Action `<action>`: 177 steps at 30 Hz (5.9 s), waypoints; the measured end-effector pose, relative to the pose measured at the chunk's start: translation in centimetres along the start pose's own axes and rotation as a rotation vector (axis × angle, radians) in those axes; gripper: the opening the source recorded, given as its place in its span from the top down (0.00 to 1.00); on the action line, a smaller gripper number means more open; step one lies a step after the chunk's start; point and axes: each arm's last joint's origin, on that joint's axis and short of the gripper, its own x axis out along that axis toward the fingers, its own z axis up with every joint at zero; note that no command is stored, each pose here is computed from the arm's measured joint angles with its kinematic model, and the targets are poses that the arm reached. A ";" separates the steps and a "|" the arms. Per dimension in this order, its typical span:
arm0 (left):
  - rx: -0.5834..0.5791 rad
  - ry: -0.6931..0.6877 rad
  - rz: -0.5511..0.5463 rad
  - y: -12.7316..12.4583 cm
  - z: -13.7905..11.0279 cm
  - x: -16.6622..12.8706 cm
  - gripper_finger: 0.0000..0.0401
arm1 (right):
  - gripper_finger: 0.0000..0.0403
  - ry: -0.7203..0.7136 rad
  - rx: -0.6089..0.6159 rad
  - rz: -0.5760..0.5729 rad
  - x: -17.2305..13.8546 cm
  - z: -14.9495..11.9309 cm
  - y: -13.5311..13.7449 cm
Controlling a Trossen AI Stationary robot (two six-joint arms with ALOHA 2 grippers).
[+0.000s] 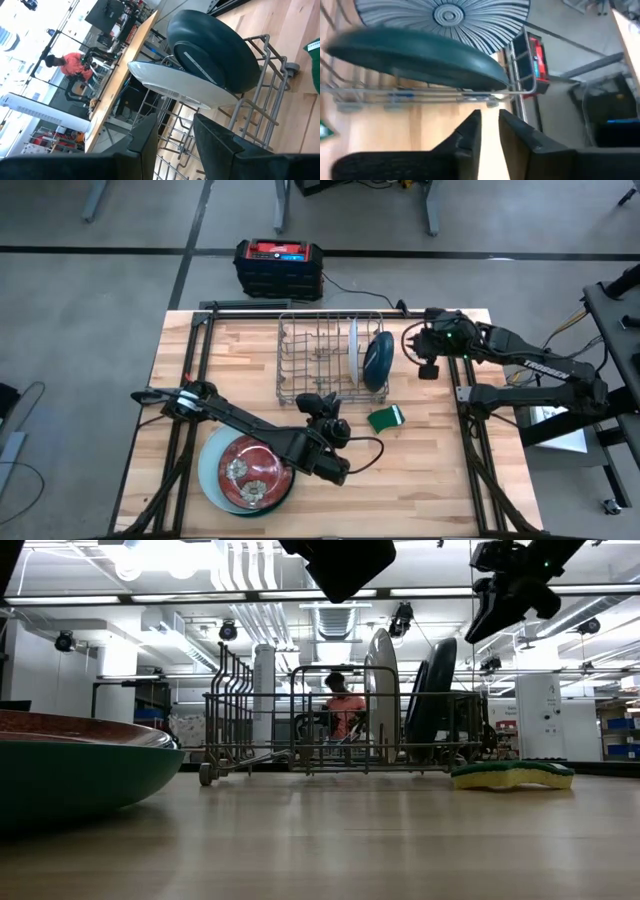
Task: Sort dishes
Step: Adjust the dark green plate into the dish rack
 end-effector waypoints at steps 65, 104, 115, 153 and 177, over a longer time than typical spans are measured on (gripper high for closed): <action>0.000 0.001 0.001 0.0 0.0 0.0 0.71 | 1.00 -0.177 -0.500 -0.256 4.1 3.7 -2.0; 0.000 0.001 0.001 0.0 0.0 0.0 0.71 | 0.67 -0.066 -0.376 -0.185 7.5 2.6 -2.4; 0.000 0.001 0.001 0.0 0.0 0.0 0.71 | 0.54 -0.027 -0.422 -0.222 7.5 2.6 -2.5; 0.000 0.001 0.001 0.0 0.0 0.0 0.71 | 0.69 -0.011 -0.444 -0.265 6.8 2.7 -2.7; 0.006 0.004 0.002 0.0 -0.1 0.1 0.71 | 1.00 -0.289 -0.509 -0.224 2.8 3.0 -2.7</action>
